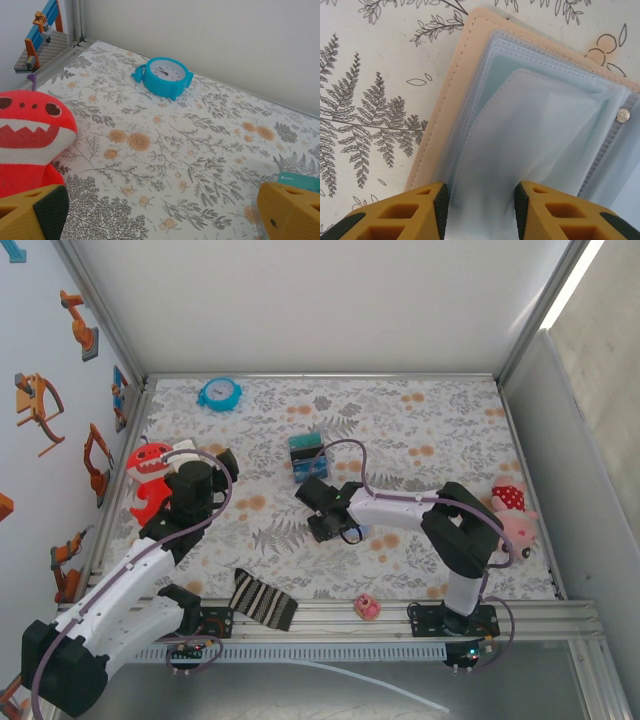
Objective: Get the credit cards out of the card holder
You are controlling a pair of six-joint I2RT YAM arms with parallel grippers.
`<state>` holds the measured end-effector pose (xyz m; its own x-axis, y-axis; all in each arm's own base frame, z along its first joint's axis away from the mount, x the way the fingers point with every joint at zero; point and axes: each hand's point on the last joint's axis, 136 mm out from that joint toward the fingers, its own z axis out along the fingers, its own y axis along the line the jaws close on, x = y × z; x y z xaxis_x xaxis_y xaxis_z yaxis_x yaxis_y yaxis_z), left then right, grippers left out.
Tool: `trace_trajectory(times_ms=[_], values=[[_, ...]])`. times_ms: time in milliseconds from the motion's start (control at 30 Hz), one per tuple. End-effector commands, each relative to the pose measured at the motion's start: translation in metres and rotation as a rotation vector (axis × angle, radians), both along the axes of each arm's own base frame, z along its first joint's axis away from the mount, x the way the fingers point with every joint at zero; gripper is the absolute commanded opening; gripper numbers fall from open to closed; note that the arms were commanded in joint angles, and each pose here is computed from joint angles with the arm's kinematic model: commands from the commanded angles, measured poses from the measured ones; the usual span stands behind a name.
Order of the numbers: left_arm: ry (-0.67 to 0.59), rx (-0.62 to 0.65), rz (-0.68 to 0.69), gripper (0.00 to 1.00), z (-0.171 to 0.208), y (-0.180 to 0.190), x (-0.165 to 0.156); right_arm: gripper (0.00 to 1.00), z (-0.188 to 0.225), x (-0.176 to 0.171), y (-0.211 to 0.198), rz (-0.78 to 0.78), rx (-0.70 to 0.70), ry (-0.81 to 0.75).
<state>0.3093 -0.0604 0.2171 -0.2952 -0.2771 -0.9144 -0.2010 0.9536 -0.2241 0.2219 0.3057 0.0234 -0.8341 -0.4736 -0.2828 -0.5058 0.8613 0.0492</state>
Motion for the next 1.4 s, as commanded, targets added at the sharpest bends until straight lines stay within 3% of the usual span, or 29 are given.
trace_trajectory(times_ms=[0,500,1133,1367], values=[[-0.025,-0.011,-0.016,0.97,0.015,-0.002,0.001,0.41,0.008,0.002,-0.014,-0.008,-0.028,-0.031],[-0.021,-0.005,-0.031,0.97,0.018,-0.005,0.003,0.43,0.016,0.01,-0.035,-0.05,-0.095,-0.078],[-0.022,0.003,-0.05,0.97,0.019,-0.007,0.003,0.42,0.011,0.025,-0.097,-0.242,-0.13,-0.069],[-0.019,0.011,-0.048,0.97,0.02,-0.006,0.001,0.41,0.035,0.03,-0.096,-0.269,-0.088,-0.112]])
